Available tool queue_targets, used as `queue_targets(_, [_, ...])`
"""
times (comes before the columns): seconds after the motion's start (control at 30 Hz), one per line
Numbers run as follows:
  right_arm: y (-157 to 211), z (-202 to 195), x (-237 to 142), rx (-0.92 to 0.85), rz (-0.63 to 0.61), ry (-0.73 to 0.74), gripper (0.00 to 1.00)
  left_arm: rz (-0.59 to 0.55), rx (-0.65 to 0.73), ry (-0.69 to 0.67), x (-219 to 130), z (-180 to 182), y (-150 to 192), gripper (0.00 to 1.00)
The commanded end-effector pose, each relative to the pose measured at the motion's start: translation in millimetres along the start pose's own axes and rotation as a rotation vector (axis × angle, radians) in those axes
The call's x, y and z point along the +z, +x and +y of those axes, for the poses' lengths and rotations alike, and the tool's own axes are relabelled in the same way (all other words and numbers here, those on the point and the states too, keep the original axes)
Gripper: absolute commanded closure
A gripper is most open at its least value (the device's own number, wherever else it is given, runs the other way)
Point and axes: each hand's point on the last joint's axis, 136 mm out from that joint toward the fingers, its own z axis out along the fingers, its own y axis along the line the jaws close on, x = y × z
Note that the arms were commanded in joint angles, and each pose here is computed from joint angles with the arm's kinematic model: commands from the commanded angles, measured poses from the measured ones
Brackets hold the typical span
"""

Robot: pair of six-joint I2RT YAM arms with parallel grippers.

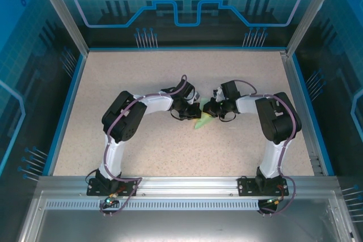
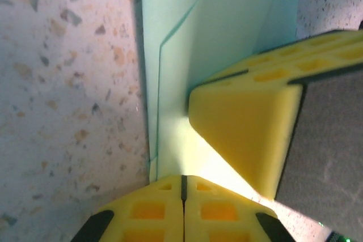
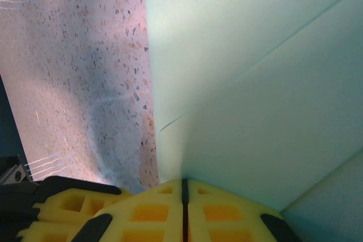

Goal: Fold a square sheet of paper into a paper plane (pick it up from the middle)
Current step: Fourth fold the wing at the center of the table.

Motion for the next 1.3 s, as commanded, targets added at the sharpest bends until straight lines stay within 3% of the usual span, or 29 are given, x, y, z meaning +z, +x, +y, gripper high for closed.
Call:
queue_targets(0.0, [15.2, -33.9, 11.1, 0.041, 0.038, 0.088, 0.92, 0.003, 0.000, 0.086, -25.8, -32.7, 10.2, 0.91])
queue_targets(0.23, [15.2, -35.8, 11.7, 0.044, 0.039, 0.092, 0.92, 0.038, -0.053, 0.176, -27.6, -41.3, 25.2, 0.83])
queue_targets(1.27, [17.5, -41.9, 17.0, 0.062, 0.059, 0.107, 0.93, 0.139, -0.142, 0.049, 4.2, 4.7, 62.0, 0.83])
